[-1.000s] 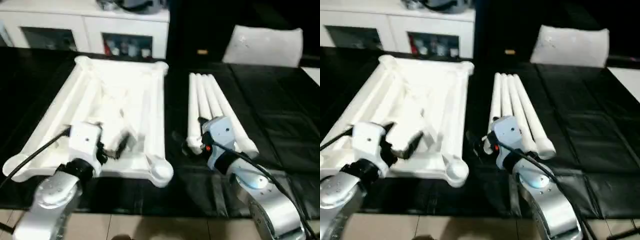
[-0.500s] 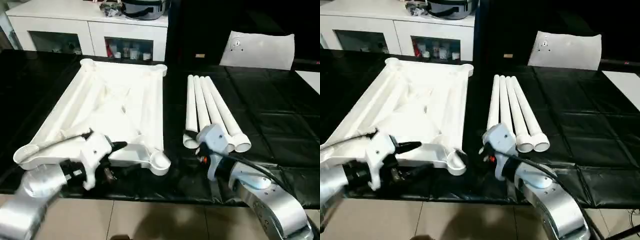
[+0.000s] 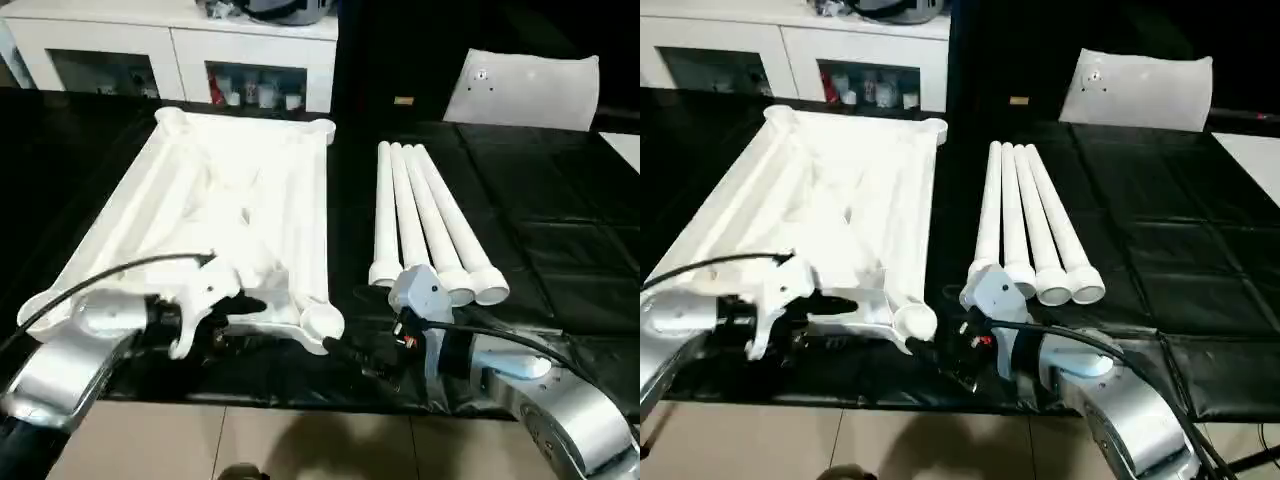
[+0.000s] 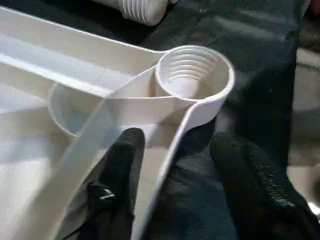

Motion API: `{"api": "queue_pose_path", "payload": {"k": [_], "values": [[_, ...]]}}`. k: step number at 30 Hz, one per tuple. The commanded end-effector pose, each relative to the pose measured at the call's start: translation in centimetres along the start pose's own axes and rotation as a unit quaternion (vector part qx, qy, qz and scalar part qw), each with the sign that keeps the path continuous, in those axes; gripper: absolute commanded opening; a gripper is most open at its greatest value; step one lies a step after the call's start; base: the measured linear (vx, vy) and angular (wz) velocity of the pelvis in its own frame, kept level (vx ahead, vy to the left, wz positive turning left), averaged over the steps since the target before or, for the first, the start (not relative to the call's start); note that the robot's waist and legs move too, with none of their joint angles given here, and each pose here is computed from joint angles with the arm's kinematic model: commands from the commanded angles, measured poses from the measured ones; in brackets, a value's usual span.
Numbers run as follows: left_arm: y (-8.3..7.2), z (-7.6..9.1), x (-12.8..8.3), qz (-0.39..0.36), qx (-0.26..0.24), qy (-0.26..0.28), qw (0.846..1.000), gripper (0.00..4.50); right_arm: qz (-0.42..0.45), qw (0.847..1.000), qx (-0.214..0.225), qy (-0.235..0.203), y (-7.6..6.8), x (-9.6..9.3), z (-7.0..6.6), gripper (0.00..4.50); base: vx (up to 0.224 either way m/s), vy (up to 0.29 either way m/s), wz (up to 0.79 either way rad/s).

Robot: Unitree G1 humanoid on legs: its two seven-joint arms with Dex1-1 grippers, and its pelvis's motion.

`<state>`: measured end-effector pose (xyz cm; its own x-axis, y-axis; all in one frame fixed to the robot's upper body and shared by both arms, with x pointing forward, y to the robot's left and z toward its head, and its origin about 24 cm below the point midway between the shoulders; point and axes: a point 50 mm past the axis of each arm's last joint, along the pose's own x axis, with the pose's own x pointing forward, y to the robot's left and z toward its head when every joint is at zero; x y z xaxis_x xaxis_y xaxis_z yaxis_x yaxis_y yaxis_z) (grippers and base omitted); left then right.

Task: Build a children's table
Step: Move to table, then move table base

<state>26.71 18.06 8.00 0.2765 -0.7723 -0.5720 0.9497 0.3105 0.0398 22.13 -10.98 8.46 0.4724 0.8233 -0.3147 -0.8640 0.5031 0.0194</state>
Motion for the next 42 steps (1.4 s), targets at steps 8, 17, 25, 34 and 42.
{"api": "queue_pose_path", "payload": {"k": [8, 17, 25, 34, 42], "values": [[0.9, -1.0, 0.8, -0.018, 0.030, 0.057, 0.998, 1.63, 0.002, 1.000, -0.008, 0.009, 0.2, -0.3, 0.0, 4.50, 0.000, 0.000, 0.00], [1.7, -1.0, 1.6, -0.014, 0.039, 0.051, 0.998, 0.90, 0.017, 0.999, -0.009, 0.026, 0.7, -0.4, -0.5, 4.50, 0.000, 0.000, 0.00], [1.7, -1.3, 1.7, -0.016, 0.029, 0.044, 0.998, 0.45, 0.019, 0.999, -0.012, 0.031, 0.6, -0.1, -0.7, 4.50, 0.000, 0.000, 0.00], [2.2, -0.9, 1.8, 0.015, 0.029, 0.015, 0.999, 0.03, 0.014, 0.999, -0.016, 0.028, 0.4, -0.1, -0.4, 4.50, 0.000, 0.000, 0.00], [2.8, -1.2, 1.7, 0.032, 0.047, 0.030, 0.998, 0.03, 0.004, 0.999, -0.021, 0.027, 0.0, 0.0, -0.3, 4.50, 0.000, 0.000, 0.00]]}}
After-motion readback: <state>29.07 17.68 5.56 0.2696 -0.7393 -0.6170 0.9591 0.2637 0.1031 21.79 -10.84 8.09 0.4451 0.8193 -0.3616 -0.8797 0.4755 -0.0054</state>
